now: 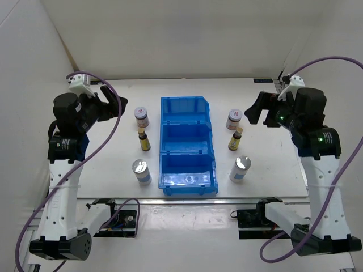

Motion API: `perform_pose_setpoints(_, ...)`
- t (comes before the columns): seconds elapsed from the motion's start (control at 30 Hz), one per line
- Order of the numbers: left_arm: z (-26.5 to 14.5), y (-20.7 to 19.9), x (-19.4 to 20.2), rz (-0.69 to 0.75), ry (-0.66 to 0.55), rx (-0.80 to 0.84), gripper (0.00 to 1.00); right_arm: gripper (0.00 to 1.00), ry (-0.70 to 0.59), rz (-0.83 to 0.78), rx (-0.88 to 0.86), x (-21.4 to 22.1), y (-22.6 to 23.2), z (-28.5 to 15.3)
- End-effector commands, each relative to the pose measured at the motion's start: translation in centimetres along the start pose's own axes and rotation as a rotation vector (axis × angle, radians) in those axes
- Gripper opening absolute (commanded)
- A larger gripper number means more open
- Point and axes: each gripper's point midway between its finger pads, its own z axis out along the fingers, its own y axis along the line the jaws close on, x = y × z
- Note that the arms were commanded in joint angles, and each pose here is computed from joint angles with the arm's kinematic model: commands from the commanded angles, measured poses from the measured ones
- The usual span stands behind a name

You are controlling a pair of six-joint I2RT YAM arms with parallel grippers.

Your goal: Organize the condiment bottles

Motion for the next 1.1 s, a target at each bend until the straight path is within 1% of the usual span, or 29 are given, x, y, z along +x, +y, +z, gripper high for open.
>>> perform_pose_setpoints(0.0, -0.7, -1.0, -1.0, -0.009, -0.002, 0.023, 1.00, 1.00, -0.048, -0.016, 0.109, -0.7, -1.4, -1.4)
perform_pose_setpoints(0.07, -0.4, 0.4, 0.0, -0.140, 0.027, -0.076, 1.00, 1.00, -0.083, -0.028, 0.082, -0.8, -0.8, -2.0)
perform_pose_setpoints(0.1, -0.1, 0.8, 0.4, -0.193, 0.041, -0.105, 1.00, 1.00, -0.090, -0.066, 0.021, -0.6, 0.4, -2.1)
perform_pose_setpoints(0.13, -0.2, 0.6, 0.1, -0.204, 0.033, -0.102, 1.00, 1.00, -0.074, -0.141, -0.108, 0.6, 2.5, -2.3)
perform_pose_setpoints(0.17, -0.2, 0.4, 0.2, -0.204, 0.039, -0.089, 1.00, 1.00, -0.079, -0.170, -0.172, 1.0, 3.6, -2.4)
perform_pose_setpoints(0.23, -0.1, 0.0, 0.8, -0.257, 0.061, -0.072, 1.00, 1.00, -0.055, -0.152, -0.223, 2.3, 4.3, -2.3)
perform_pose_setpoints(0.27, 0.0, -0.3, 1.3, -0.261, 0.082, -0.050, 1.00, 1.00, -0.050, -0.136, -0.222, 2.6, 4.3, -2.3)
perform_pose_setpoints(0.3, -0.1, -1.5, 2.5, -0.271, 0.138, 0.024, 1.00, 1.00, -0.027, -0.117, -0.219, 3.2, 4.2, -2.2)
perform_pose_setpoints(0.37, -0.2, -2.9, 3.6, -0.280, 0.195, 0.113, 1.00, 1.00, 0.020, -0.095, -0.225, 4.5, 4.2, -2.1)
perform_pose_setpoints(0.4, -0.3, -3.7, 5.0, -0.293, 0.248, 0.175, 1.00, 1.00, 0.036, -0.091, -0.234, 4.8, 4.3, -2.2)
perform_pose_setpoints(0.43, -0.8, -4.2, 5.5, -0.291, 0.259, 0.199, 1.00, 1.00, 0.053, -0.085, -0.231, 5.3, 4.2, -2.3)
perform_pose_setpoints(0.5, -1.5, -4.2, 6.6, -0.261, 0.250, 0.183, 1.00, 1.00, 0.082, -0.076, -0.225, 6.2, 4.0, -2.5)
perform_pose_setpoints(0.57, -1.9, -3.7, 7.9, -0.267, 0.271, 0.162, 1.00, 1.00, 0.077, -0.087, -0.228, 6.6, 4.0, -3.1)
perform_pose_setpoints(0.6, -2.1, -3.7, 8.6, -0.261, 0.287, 0.174, 1.00, 1.00, 0.084, -0.068, -0.198, 7.2, 3.5, -3.2)
perform_pose_setpoints(0.63, -2.0, -4.0, 10.1, -0.249, 0.311, 0.206, 1.00, 1.00, 0.095, -0.033, -0.179, 7.6, 3.3, -3.0)
perform_pose_setpoints(0.73, -3.3, -5.8, 10.6, -0.211, 0.304, 0.297, 1.00, 1.00, 0.117, 0.033, -0.149, 8.4, 3.1, -2.9)
perform_pose_setpoints(0.8, -4.4, -6.6, 10.3, -0.148, 0.272, 0.338, 1.00, 1.00, 0.137, 0.038, -0.191, 8.8, 3.8, -3.2)
perform_pose_setpoints(0.9, -6.3, -8.2, 9.7, -0.059, 0.226, 0.411, 1.00, 1.00, 0.206, 0.067, -0.201, 9.8, 4.0, -3.0)
perform_pose_setpoints(0.97, -7.6, -8.3, 10.1, -0.018, 0.196, 0.440, 1.00, 1.00, 0.307, 0.137, -0.113, 11.8, 2.8, -2.8)
perform_pose_setpoints(1.0, -7.5, -7.6, 11.0, -0.022, 0.201, 0.419, 1.00, 1.00, 0.322, 0.149, -0.090, 12.2, 2.4, -2.9)
perform_pose_setpoints(1.07, -8.0, -6.7, 11.7, -0.023, 0.190, 0.379, 1.00, 1.00, 0.393, 0.179, -0.024, 14.2, 1.3, -2.5)
